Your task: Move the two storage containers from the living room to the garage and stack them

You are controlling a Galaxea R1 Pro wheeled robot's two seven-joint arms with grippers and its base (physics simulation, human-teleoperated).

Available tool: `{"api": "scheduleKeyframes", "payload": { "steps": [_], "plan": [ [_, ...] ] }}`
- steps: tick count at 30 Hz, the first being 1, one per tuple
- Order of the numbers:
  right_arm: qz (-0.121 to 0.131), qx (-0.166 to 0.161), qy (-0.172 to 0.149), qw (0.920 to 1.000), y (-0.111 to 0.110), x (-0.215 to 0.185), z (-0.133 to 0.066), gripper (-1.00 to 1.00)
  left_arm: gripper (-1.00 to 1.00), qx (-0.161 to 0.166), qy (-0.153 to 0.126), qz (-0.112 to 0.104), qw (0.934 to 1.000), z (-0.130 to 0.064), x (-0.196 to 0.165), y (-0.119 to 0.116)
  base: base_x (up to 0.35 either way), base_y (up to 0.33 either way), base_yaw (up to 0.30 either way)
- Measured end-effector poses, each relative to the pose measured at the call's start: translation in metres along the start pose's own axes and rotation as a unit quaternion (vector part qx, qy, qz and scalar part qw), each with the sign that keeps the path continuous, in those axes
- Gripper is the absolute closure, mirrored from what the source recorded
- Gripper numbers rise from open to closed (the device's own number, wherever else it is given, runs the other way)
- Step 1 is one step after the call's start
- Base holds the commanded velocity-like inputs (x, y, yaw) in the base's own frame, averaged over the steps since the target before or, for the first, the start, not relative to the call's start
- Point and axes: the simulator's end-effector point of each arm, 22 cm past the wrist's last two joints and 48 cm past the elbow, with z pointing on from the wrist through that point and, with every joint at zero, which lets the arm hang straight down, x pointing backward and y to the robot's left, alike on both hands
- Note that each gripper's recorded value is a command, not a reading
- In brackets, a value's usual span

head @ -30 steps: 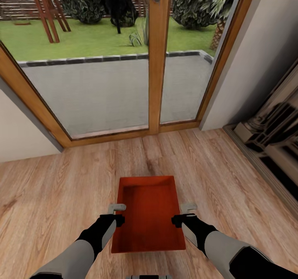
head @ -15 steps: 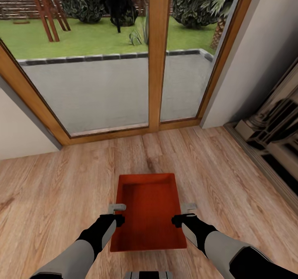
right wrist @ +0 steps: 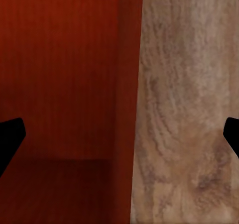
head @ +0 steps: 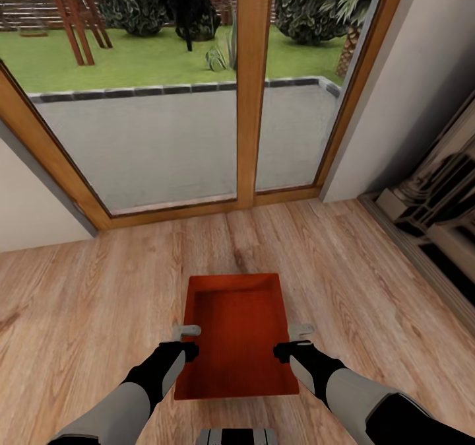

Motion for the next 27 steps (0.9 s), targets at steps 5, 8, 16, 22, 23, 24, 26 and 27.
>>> {"api": "scheduleKeyframes", "payload": {
  "steps": [5, 8, 16, 22, 23, 24, 26, 27],
  "plan": [
    [0.000, 0.000, 0.000, 1.0000, 0.001, 0.005, 0.010, -1.00, -1.00, 0.000, 0.000, 0.000, 1.0000, 0.010, 0.005, -0.001, 0.000, 0.000, 0.000],
    [0.000, 0.000, 0.000, 1.0000, 0.002, 0.008, 0.016, -1.00, -1.00, 0.000, 0.000, 0.000, 1.0000, 0.016, 0.008, -0.001, 0.000, 0.000, 0.000],
    [0.001, 0.000, -0.002, 1.0000, 0.002, 0.009, 0.018, -1.00, -1.00, 0.000, 0.000, 0.000, 1.0000, 0.018, 0.009, -0.001, 0.000, 0.000, 0.000],
    [0.002, -0.007, -0.014, 0.9999, 0.008, -0.002, 0.016, -1.00, -1.00, 0.000, 0.000, 0.000, 1.0000, 0.018, 0.009, -0.001, 0.000, 0.000, 0.000],
    [0.002, -0.009, -0.017, 0.9998, 0.010, -0.006, 0.015, -1.00, -1.00, 0.000, 0.000, 0.000, 1.0000, 0.018, 0.009, -0.001, 0.000, 0.000, 0.000],
    [0.002, -0.010, -0.020, 0.9997, 0.011, -0.008, 0.015, -1.00, -1.00, 0.000, 0.000, 0.000, 1.0000, 0.018, 0.009, -0.001, 0.000, 0.000, 0.000],
    [0.003, -0.012, -0.023, 0.9997, 0.013, -0.009, 0.018, -1.00, -1.00, 0.000, 0.000, 0.000, 1.0000, 0.022, 0.011, -0.002, 0.000, 0.000, 0.000],
    [0.003, -0.012, -0.023, 0.9996, 0.014, -0.009, 0.020, -1.00, -1.00, 0.000, 0.000, 0.000, 1.0000, 0.024, 0.012, -0.002, 0.000, 0.000, 0.000]
  ]
}}
